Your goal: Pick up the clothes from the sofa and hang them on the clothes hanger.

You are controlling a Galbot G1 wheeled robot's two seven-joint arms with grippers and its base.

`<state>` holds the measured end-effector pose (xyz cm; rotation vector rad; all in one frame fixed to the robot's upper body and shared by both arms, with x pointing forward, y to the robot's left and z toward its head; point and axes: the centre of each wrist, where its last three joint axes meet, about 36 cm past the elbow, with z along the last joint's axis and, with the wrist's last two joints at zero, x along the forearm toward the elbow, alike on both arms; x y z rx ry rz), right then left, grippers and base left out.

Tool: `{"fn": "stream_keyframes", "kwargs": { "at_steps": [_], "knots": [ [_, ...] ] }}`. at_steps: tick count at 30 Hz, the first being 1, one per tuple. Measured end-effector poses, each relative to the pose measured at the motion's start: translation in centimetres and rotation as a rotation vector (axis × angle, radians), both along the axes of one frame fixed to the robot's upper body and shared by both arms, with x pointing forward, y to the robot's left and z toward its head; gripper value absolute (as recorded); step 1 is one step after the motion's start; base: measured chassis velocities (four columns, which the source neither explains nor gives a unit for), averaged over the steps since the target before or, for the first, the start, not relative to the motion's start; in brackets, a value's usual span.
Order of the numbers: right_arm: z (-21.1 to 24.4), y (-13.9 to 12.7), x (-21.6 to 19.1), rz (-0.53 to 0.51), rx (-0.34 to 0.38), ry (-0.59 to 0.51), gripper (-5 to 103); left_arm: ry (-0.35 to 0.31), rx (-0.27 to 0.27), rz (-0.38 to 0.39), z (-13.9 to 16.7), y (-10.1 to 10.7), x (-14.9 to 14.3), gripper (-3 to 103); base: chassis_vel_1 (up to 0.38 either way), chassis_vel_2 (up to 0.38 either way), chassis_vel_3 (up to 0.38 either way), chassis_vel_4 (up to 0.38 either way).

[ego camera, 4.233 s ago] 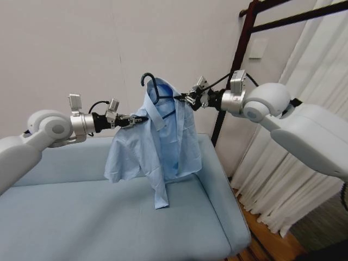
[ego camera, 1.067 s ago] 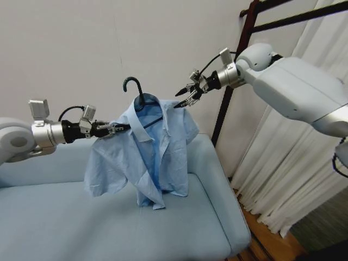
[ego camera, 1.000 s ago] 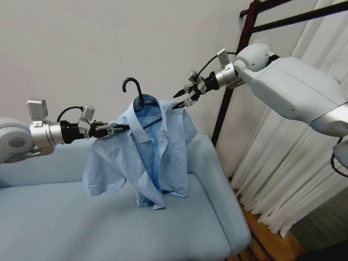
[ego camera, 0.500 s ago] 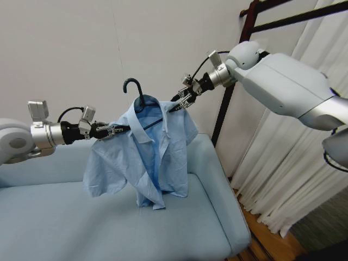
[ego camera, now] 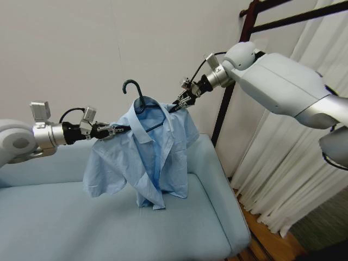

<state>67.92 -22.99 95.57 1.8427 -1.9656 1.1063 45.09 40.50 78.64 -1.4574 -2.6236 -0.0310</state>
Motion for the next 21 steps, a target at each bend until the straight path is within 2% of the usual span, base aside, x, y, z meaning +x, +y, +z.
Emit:
{"fn": "stream_keyframes", "kwargs": {
  "at_steps": [18, 21],
  "knots": [
    [-1.1, -0.6, 0.3, 0.022, 0.022, 0.013, 14, -0.007, -0.001, 0.004, -0.1, 0.1, 0.5, 6, 0.000, 0.000, 0.000, 0.000],
    [-1.1, -0.6, 0.3, 0.031, 0.030, 0.014, 12, -0.012, -0.002, 0.009, -0.1, 0.1, 0.5, 21, 0.000, 0.000, 0.000, 0.000]
  ]
}}
